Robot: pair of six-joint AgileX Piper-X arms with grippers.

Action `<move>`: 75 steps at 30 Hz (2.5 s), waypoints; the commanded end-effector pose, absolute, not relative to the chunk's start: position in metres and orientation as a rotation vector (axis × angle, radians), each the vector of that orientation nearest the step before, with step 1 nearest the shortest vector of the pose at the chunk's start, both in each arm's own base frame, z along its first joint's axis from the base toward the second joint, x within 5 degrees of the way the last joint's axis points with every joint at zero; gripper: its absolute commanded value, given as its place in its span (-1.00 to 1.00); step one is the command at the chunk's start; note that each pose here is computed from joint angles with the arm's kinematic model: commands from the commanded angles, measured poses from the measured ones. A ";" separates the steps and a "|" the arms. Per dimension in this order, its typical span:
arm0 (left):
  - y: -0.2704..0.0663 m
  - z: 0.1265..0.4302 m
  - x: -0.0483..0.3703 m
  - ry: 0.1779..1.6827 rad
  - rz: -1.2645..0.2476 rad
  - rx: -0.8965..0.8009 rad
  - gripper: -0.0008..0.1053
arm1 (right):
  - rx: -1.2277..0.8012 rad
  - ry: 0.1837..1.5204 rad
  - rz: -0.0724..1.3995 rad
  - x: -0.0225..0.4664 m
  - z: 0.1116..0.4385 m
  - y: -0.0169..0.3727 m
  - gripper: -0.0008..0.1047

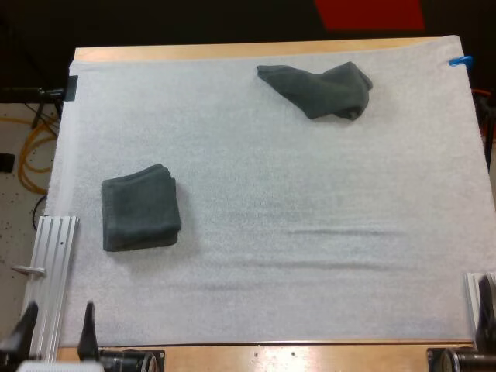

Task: Pick towel from pile fold and stack

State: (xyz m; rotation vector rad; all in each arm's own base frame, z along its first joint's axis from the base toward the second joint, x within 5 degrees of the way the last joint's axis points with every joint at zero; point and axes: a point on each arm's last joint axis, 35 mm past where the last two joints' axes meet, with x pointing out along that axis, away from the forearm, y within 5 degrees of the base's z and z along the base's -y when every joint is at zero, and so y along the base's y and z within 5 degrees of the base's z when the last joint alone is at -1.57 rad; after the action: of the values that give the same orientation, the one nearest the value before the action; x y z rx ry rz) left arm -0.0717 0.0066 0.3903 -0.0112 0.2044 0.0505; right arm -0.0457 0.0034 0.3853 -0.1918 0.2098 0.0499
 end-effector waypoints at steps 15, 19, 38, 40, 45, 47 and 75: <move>0.007 0.366 -0.074 0.435 0.051 0.005 0.21 | -0.249 0.253 0.069 -0.050 0.376 0.004 0.78; 0.006 0.359 -0.055 0.420 0.051 0.004 0.21 | -0.251 0.264 0.071 -0.033 0.366 0.003 0.78; -0.002 0.291 0.028 0.424 -0.055 -0.018 0.21 | -0.247 0.335 0.080 0.028 0.304 0.001 0.78; -0.002 0.290 0.030 0.416 -0.059 -0.019 0.21 | -0.234 0.363 0.082 0.030 0.297 0.001 0.78; -0.002 0.290 0.030 0.417 -0.059 -0.019 0.21 | -0.213 0.393 0.082 0.032 0.290 0.001 0.78; -0.002 0.290 0.030 0.417 -0.059 -0.019 0.21 | -0.213 0.393 0.082 0.032 0.290 0.001 0.78; -0.002 0.290 0.030 0.417 -0.059 -0.019 0.21 | -0.213 0.395 0.082 0.032 0.290 0.001 0.78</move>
State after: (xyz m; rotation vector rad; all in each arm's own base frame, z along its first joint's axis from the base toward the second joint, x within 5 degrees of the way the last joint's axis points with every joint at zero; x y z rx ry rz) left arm 0.0285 -0.0017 0.2871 -0.0145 0.4233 -0.0528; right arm 0.0309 0.0013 0.2889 -0.2117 0.3824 0.0778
